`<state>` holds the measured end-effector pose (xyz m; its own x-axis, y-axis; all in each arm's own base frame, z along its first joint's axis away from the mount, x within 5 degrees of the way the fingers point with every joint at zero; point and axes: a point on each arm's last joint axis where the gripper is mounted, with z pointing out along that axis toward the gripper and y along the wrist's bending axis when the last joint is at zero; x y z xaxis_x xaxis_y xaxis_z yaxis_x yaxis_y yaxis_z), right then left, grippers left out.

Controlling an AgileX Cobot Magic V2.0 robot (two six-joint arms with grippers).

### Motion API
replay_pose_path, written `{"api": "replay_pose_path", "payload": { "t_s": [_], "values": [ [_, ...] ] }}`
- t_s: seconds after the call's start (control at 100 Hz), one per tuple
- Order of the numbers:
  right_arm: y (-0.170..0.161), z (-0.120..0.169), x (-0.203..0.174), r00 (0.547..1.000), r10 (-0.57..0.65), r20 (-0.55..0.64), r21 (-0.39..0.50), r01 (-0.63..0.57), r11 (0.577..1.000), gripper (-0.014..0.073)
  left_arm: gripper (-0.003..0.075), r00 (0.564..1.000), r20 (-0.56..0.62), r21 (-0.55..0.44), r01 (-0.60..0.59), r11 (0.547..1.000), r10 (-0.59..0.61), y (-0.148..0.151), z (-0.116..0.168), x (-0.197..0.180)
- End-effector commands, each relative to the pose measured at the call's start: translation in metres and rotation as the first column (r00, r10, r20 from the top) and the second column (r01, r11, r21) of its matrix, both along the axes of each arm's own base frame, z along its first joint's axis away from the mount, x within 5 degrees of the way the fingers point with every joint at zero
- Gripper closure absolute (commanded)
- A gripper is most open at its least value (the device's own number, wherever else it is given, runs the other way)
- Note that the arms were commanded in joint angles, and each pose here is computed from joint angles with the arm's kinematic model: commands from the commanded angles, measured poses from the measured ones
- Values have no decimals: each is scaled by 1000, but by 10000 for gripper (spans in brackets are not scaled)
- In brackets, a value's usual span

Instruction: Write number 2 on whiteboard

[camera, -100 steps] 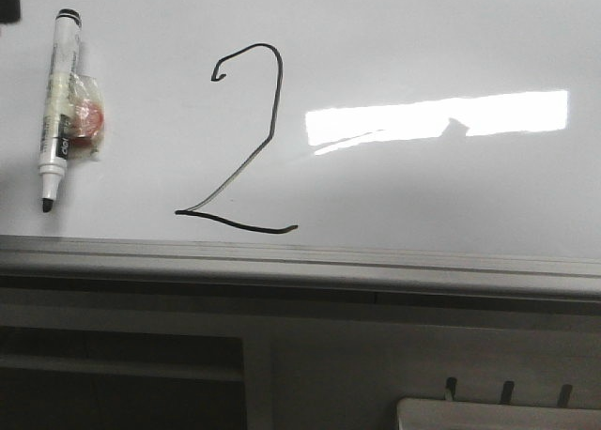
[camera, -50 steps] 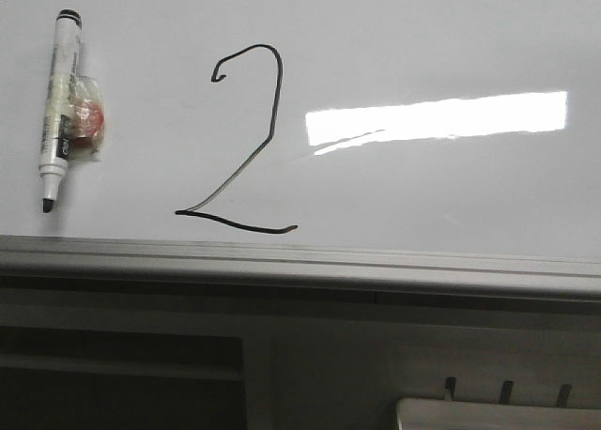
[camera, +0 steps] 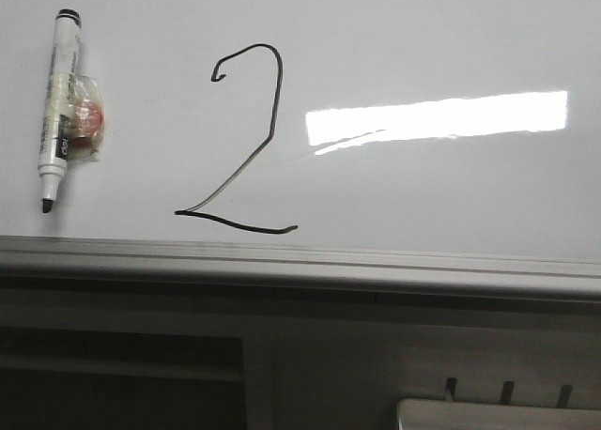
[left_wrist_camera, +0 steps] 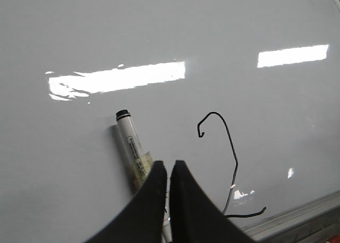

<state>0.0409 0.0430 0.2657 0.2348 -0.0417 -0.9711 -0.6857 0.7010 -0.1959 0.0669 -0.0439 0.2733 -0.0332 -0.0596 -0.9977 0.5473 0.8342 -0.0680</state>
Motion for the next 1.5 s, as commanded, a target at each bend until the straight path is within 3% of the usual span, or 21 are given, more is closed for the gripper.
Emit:
{"api": "replay_pose_path", "payload": {
  "t_s": [0.0,0.4,0.57,0.75,0.91,1.07,1.25,1.49],
  "values": [
    [-4,10,2,999,-47,27,36,46,998,666,741,997,77,-50,-6,999,10,1,15,0],
    [-4,10,2,999,-47,27,36,46,998,666,741,998,64,-42,-13,999,15,1,6,1],
    [-4,10,2,999,-47,27,36,46,998,666,741,986,118,-42,-110,993,114,12,4,-5],
    [-4,10,2,999,-47,27,36,46,998,666,741,928,209,31,-321,947,308,28,-11,-10],
    [-4,10,2,999,-47,27,36,46,998,666,741,856,238,17,-477,879,460,39,-39,-18],
    [-4,10,2,999,-47,27,37,46,998,666,741,844,97,101,-535,839,527,43,-69,-12],
    [-4,10,2,998,-49,28,38,48,998,666,741,839,-61,203,-521,829,541,44,-86,-14],
    [-4,10,2,998,-49,28,38,48,998,666,741,839,-62,201,-520,830,541,44,-86,-14]
  ]
}}
